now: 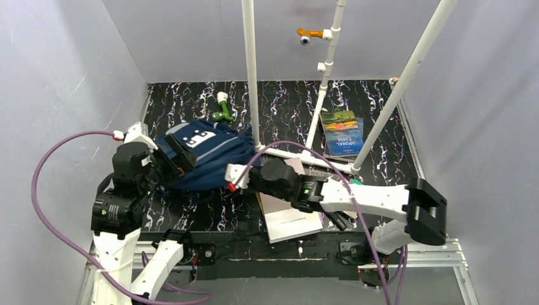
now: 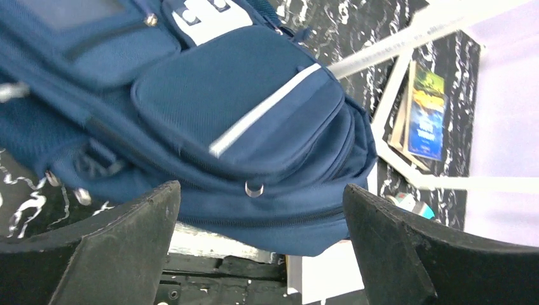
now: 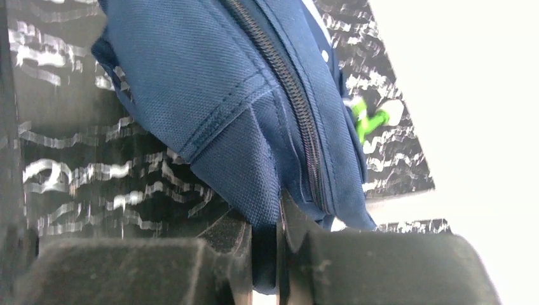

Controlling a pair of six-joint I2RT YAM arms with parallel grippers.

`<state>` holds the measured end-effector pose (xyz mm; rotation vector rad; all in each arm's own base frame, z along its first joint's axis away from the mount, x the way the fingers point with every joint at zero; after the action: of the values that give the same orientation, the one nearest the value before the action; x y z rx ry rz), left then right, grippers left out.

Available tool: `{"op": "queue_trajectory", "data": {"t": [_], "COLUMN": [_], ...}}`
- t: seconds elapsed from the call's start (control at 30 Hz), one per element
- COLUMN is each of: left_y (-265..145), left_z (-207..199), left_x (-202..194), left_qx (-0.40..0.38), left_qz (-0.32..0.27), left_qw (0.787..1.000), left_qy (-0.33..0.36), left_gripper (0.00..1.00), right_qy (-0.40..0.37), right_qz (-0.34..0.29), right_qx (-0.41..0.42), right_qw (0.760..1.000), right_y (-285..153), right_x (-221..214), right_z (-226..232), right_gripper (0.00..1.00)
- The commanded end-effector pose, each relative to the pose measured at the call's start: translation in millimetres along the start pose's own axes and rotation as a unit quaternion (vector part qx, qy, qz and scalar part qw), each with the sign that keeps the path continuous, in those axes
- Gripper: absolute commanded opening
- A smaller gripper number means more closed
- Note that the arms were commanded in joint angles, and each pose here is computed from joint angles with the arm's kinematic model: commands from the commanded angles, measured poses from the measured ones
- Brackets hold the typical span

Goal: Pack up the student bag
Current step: Pick up the student bag at the center of the board.

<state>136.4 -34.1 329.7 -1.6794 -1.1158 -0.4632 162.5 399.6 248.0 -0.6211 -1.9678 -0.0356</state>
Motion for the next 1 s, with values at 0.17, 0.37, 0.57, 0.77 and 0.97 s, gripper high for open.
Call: {"op": "queue_trajectory", "data": {"t": [0.17,0.37,0.57,0.77,0.97], "left_y": [44.4,54.1,54.5,41.9,22.6], "left_z": [-26.7,4.5,31.7,24.2,20.6], "left_x": [-36.4,-71.4,-111.5,-107.6,-75.2], "left_qx": [-0.081,0.042,0.114,0.005,-0.028], "left_qz": [0.153,0.183,0.228,0.190,0.117], "left_qw": [0.985,0.974,0.954,0.979,0.993], "left_qy": [-0.016,-0.127,-0.158,-0.078,0.020], "left_gripper": [0.99,0.99,0.74,0.72,0.90], "right_qy": [0.031,0.084,0.180,0.252,0.289], "right_qz": [0.074,0.042,0.031,0.014,0.032], "right_qx": [-0.059,-0.104,-0.180,-0.193,-0.193], "right_qw": [0.995,0.990,0.967,0.948,0.937], "right_y": [-77.0,-86.8,-84.4,-83.4,-76.6], "right_x": [-81.5,-80.2,-64.7,-47.9,-35.8], "right_z": [-53.8,-62.1,-93.0,-106.1,-125.4], "right_gripper": [0.01,0.01,0.01,0.01,0.01]}}
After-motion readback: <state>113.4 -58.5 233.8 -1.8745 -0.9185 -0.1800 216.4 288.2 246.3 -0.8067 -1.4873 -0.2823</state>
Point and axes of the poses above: each gripper's point midway between its finger pads, its own y axis out along the fingers, its own z axis along the line the jaws close on, x = y × z, the point moved 5 cm from there along -y, back along the fingers, and after that the axes turned 3 degrees about y, right-handed, at the moved point
